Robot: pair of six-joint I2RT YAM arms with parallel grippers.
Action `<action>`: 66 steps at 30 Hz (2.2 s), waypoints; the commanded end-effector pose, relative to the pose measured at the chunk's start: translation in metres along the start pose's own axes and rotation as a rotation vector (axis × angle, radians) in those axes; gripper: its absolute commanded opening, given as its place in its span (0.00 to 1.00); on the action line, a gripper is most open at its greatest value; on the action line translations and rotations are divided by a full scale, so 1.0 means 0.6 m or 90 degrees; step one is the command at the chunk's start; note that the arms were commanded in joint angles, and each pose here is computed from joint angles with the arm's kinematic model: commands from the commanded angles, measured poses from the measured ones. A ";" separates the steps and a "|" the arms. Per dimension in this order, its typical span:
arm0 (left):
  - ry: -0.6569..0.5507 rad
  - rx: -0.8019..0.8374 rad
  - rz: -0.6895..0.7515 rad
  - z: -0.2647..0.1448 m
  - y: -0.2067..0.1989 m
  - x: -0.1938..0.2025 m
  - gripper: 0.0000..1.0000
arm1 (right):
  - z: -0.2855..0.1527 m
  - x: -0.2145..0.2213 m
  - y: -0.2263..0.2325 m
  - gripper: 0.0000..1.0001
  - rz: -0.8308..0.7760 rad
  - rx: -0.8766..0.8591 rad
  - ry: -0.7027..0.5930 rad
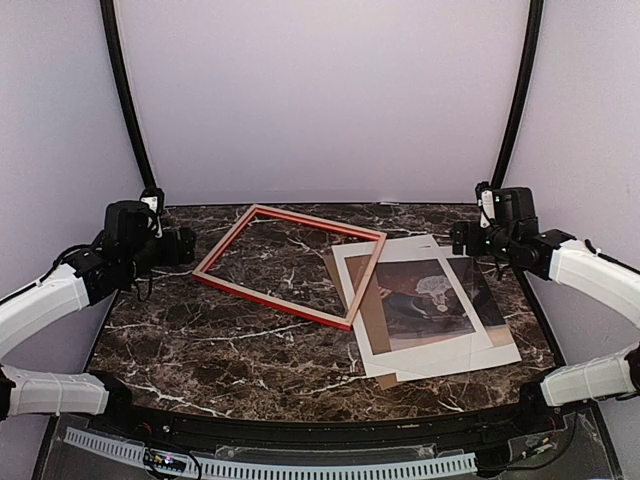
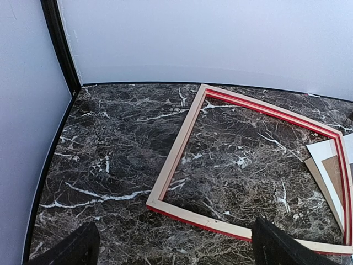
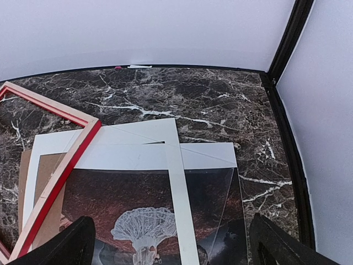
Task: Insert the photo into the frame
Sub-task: Rotate the frame body at the center of the board.
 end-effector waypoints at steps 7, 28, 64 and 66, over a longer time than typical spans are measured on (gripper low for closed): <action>0.033 0.001 -0.083 0.025 -0.006 0.011 0.99 | -0.019 -0.052 -0.002 0.99 0.017 0.022 -0.089; 0.332 -0.051 -0.226 0.187 -0.097 0.166 0.98 | 0.033 -0.040 0.035 0.99 0.023 -0.045 -0.045; 0.452 -0.211 0.001 0.199 -0.030 0.233 0.42 | 0.060 -0.007 0.056 0.99 0.031 -0.102 0.016; 0.447 -0.218 0.004 0.198 -0.010 0.220 0.39 | 0.063 -0.002 0.057 0.99 0.032 -0.101 0.027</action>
Point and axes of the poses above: each gripper's point midway between its finger pads, its own z axis out along the fingers, its own y axis along the line the jaws close on, x = y × z, the point moved 8 cm from there along -z, back along the fingers, and after that the axes turned 8 degrees about -z, right-handed, at the moved point
